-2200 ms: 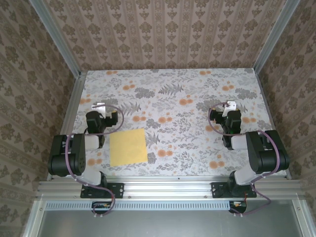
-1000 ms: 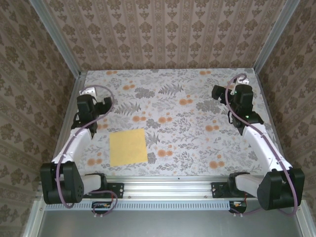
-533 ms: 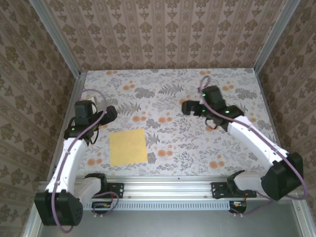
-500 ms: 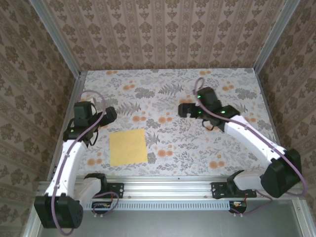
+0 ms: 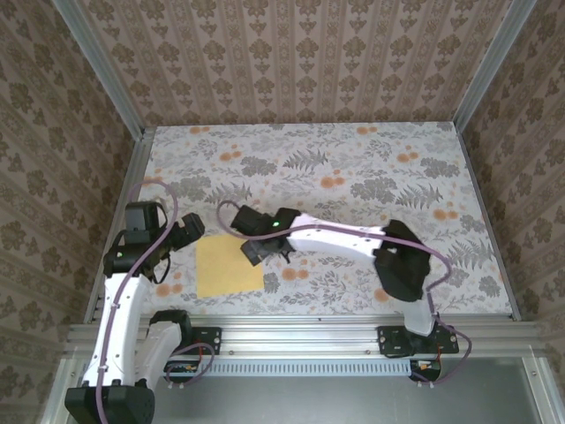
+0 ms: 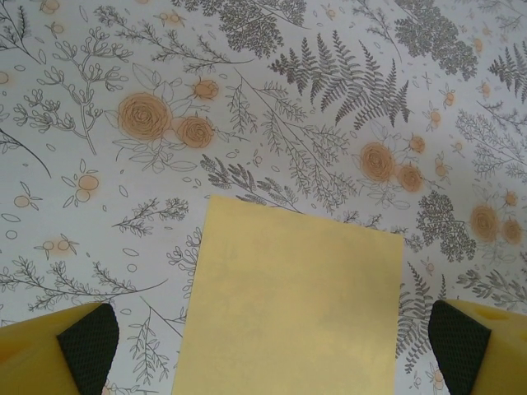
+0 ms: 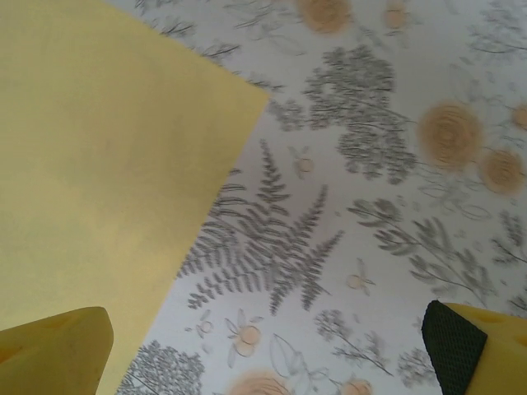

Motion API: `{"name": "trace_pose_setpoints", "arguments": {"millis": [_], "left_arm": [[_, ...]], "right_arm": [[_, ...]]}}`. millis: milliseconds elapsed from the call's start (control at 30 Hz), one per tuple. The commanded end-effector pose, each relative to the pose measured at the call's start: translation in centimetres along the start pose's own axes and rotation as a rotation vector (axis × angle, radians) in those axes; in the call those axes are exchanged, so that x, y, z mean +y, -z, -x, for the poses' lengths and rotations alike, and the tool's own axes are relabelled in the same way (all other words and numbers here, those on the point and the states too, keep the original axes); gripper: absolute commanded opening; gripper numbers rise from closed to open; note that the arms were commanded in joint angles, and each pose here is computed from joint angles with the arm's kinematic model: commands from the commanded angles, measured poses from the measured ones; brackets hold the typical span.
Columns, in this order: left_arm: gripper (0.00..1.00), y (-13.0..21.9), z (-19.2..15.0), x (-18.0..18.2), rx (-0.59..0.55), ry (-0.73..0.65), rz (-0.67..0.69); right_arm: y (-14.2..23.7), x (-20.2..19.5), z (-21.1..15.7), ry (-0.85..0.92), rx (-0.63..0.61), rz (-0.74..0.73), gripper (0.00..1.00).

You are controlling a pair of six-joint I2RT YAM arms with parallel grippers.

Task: Fold a paper plane with a square sheet of paper (pick it up from the middle)
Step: Move the square sheet of paper to the center of the table.

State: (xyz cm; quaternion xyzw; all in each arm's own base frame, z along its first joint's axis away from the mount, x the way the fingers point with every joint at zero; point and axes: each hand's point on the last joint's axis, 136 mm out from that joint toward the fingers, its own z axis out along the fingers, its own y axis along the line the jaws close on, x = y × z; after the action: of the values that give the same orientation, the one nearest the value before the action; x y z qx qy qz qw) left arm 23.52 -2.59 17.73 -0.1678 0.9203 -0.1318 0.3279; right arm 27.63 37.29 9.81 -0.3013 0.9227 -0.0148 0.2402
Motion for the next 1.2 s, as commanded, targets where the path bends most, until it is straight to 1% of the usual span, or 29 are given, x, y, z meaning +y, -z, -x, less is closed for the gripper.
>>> {"name": "trace_pose_setpoints", "arguments": {"millis": [0, 300, 467, 700, 967, 1067, 1167], "left_arm": [[1.00, 0.0, -1.3, 0.3, 0.046, 0.026, -0.005], [1.00, -0.2, -1.1, 0.9, 0.035, 0.045, 0.014], [1.00, -0.4, -1.2, 1.4, 0.037, 0.049, 0.034], [1.00, -0.6, -1.2, 1.7, 0.040, 0.052, 0.049], [1.00, -0.5, -1.2, 1.9, 0.040, 0.057, 0.064], [1.00, -0.4, -1.1, 2.3, 0.031, 0.062, 0.083], [1.00, -0.2, -1.0, 2.7, 0.025, 0.067, 0.111]], "right_arm": [[-0.6, -0.4, -1.3, 0.111, 0.090, -0.088, 1.00], [-3.4, 1.5, -1.9, 0.147, 0.172, -0.053, 1.00], [-4.8, 2.7, -2.0, 0.130, 0.183, -0.022, 1.00], [-6.1, 2.7, -2.1, 0.154, 0.193, -0.049, 1.00], [-7.2, 0.7, -4.1, 0.205, 0.252, -0.142, 1.00], [-7.5, -1.3, -4.8, 0.209, 0.276, -0.175, 1.00], [-7.6, -4.5, -5.6, 0.196, 0.303, -0.214, 1.00]]}}
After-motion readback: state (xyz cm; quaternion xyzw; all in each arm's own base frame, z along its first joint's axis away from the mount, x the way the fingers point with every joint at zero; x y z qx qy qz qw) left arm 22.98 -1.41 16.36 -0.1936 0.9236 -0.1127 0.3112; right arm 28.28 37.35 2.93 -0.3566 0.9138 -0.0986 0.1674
